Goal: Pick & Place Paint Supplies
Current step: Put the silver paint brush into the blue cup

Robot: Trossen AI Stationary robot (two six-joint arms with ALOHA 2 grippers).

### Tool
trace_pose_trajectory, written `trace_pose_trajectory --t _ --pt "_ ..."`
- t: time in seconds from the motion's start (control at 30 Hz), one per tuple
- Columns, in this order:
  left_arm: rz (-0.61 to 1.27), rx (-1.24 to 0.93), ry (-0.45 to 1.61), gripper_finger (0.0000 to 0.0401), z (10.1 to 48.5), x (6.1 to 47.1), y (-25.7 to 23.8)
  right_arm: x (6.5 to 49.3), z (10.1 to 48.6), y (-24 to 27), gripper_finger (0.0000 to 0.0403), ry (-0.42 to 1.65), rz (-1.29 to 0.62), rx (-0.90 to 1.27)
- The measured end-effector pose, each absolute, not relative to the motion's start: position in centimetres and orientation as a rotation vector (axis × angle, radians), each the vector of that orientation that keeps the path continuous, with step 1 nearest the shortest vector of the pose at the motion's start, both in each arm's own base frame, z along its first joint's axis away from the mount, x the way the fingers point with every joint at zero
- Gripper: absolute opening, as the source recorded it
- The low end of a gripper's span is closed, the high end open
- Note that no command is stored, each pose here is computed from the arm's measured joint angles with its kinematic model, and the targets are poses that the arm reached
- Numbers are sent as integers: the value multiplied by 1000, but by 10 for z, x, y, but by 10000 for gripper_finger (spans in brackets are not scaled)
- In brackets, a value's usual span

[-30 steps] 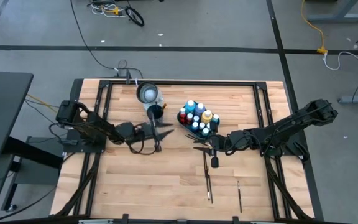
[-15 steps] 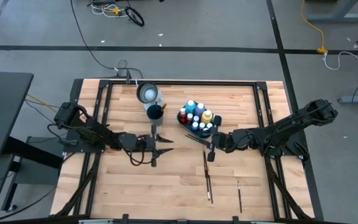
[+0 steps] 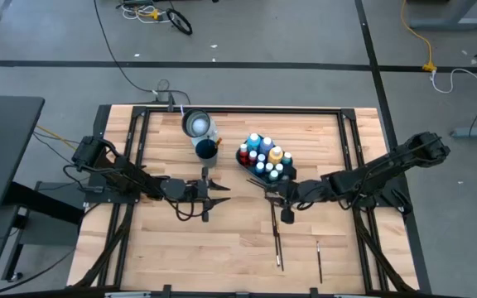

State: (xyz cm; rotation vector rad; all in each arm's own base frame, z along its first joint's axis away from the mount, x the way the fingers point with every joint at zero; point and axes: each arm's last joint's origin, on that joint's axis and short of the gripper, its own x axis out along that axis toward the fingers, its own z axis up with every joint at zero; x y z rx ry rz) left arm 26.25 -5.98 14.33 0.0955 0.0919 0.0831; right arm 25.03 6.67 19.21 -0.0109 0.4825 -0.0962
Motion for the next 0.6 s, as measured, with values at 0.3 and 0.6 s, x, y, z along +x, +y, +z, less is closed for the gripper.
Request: trace_pose_trajectory --t 0.3,0.6 --pt "83 89 91 142 143 263 -60 243 181 68 106 614 -76 -37" --pt "85 63 91 142 143 263 -60 240 177 67 110 665 -86 -30"
